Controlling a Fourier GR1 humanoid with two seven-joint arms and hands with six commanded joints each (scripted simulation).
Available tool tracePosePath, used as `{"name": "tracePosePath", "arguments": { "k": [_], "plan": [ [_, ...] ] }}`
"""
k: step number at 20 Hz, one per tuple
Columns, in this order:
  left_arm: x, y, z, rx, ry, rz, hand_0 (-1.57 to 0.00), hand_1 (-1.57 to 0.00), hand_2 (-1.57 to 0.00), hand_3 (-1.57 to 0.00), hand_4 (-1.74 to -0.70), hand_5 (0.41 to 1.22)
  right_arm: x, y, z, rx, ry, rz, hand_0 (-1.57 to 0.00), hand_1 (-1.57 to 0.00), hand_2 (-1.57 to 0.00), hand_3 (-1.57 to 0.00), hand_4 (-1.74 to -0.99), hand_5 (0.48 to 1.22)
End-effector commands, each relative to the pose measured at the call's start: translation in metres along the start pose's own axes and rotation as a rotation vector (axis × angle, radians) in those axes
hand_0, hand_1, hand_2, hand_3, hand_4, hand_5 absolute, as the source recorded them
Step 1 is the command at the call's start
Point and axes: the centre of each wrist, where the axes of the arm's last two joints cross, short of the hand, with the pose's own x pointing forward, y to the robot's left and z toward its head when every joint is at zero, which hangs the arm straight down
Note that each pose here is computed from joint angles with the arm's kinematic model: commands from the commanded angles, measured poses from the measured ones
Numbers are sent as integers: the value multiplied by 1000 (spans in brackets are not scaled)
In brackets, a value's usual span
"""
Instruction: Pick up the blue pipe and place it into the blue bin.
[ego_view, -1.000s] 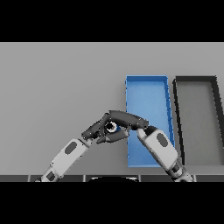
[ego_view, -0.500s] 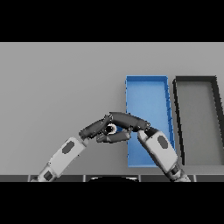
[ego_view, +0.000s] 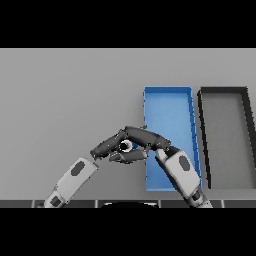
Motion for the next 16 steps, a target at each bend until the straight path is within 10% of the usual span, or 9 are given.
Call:
{"name": "tracePosePath", "arguments": {
  "k": [1,8,16],
  "plan": [
    [-1,-1,3,6,24,7,-21,-17,-17,-7,-873,612,2,-1,-2,-5,1,-10,-1571,-1571,-1571,-1570,-1491,1220],
    [-1,-2,5,6,37,-5,-4,-3,-3,-1,-868,529,32,-27,-6,-6,-47,-309,-1571,-1571,-1571,-1571,-1494,1221],
    [-2,-5,5,-2,42,-4,0,0,0,1,-868,485,105,-77,-17,-69,-177,-168,-1571,-1571,-1571,-1571,-1496,1221]
  ]
}}
